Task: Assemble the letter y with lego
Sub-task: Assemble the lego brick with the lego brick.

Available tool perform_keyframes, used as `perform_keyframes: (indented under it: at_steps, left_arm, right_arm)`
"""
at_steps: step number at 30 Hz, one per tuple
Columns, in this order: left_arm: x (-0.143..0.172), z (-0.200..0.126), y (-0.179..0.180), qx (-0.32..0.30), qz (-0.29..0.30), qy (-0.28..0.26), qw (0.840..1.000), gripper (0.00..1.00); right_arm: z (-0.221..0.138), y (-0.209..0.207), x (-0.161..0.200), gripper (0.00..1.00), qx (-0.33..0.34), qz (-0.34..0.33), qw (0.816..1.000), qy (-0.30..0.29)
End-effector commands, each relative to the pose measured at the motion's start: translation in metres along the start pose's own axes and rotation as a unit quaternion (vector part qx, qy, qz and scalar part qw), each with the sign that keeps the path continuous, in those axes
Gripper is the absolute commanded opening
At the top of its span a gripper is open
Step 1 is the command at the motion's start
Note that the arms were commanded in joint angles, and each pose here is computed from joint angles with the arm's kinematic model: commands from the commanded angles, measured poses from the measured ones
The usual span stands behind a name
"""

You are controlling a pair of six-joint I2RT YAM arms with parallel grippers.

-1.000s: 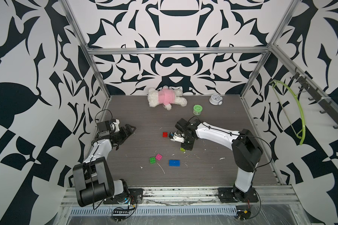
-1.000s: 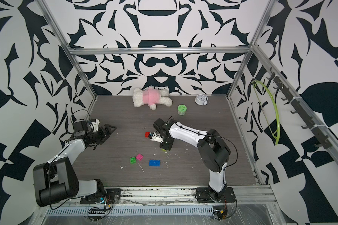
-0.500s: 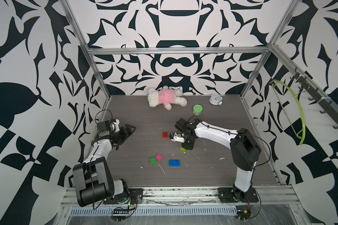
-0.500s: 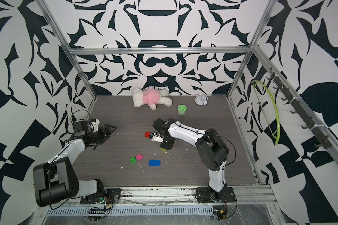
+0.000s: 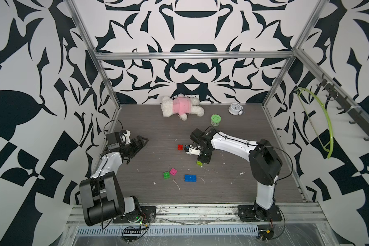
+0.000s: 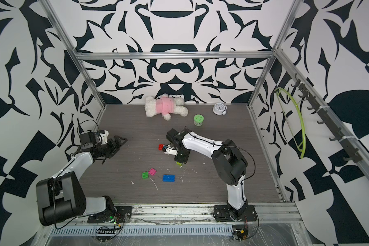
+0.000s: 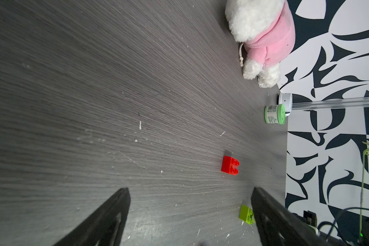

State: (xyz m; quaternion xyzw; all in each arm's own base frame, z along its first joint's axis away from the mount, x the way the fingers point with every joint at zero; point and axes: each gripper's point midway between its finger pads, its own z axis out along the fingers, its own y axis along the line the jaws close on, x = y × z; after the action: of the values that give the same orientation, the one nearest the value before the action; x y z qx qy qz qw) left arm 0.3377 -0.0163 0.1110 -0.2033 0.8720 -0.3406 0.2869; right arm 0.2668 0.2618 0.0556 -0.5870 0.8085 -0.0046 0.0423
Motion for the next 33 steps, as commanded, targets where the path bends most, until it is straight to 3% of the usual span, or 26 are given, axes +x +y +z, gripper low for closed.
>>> perform_keyframes:
  at_steps: [1, 16, 33]
  left_arm:
    - [0.005, 0.001, -0.001, 0.006, 0.000, 0.007, 1.000, 0.94]
    - [0.005, 0.002, -0.001, 0.006, 0.000, 0.007, 1.000, 0.94]
    - [0.006, 0.002, 0.000, 0.006, -0.001, 0.009, 1.000, 0.94]
  right_arm:
    - [0.008, 0.008, 0.008, 0.00, -0.017, -0.005, 1.000, 0.026]
    - [0.015, 0.018, 0.008, 0.00, -0.023, -0.013, 0.999, 0.034]
    - [0.050, 0.023, 0.032, 0.00, -0.031, -0.015, 0.992, 0.120]
